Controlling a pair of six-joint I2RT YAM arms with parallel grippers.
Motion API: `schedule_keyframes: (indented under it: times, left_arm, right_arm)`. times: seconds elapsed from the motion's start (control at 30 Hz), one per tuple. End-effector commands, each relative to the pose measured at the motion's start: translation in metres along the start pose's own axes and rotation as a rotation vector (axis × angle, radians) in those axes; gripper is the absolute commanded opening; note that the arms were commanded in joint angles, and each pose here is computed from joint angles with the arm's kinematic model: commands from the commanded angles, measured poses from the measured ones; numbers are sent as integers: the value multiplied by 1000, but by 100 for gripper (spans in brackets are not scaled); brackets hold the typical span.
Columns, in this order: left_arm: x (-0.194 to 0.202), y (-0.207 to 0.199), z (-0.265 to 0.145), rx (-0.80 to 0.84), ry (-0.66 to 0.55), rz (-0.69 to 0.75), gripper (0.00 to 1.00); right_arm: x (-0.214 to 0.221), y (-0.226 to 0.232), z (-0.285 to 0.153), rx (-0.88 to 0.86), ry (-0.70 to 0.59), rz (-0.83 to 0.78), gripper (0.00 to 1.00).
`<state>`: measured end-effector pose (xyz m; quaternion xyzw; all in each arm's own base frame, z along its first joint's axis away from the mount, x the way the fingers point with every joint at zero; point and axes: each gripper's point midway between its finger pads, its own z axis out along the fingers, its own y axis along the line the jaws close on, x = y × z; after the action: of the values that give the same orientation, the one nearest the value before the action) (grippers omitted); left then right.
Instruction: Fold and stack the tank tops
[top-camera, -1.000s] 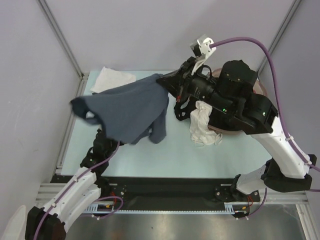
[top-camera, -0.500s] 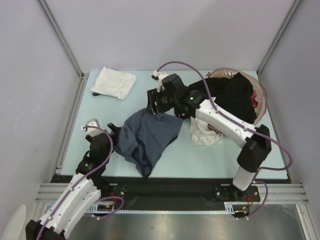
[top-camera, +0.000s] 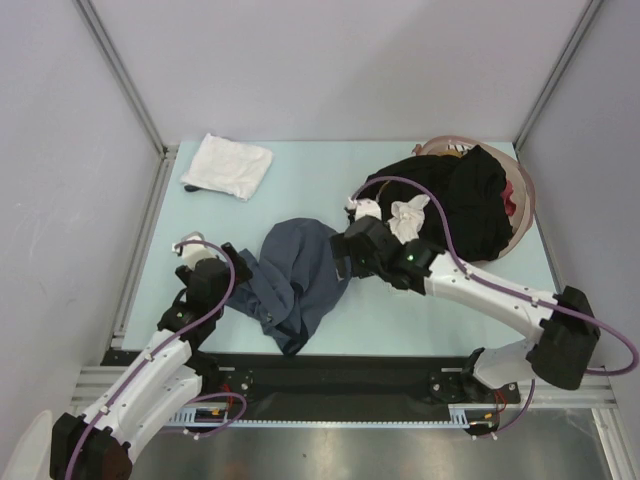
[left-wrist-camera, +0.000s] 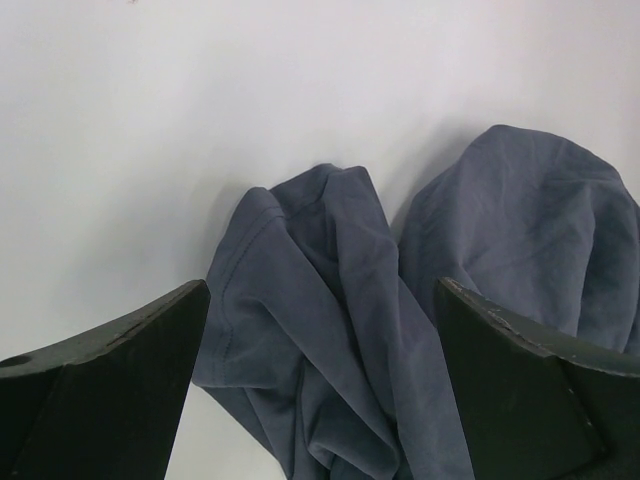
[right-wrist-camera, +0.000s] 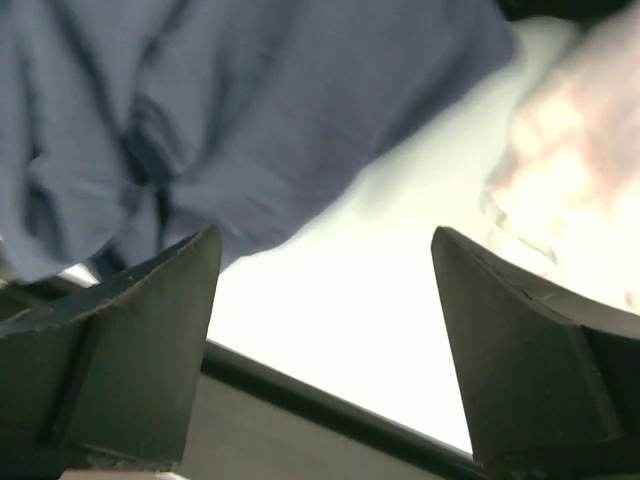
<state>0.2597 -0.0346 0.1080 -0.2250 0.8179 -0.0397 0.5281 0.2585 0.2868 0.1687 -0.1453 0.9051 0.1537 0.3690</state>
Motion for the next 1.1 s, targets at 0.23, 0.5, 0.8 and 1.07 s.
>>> schedule_keyframes:
  times: [0.23,0.5,0.8,1.07]
  left_arm:
    - [-13,-27,-2,107,-12,-12,100]
    - [-14,-29,-3,122,-22,-8,100]
    - [-14,-31,-3,136,-18,-3,100]
    - [-15,-32,-3,144,-21,2,100]
  right_arm:
    - [61,-106,-16,461,-151,167,99]
    - [75,-147,28,579,-162,226,98]
    - [62,-152,79,581,-143,233,45]
    - [-27,-65,52,404,-313,116,0]
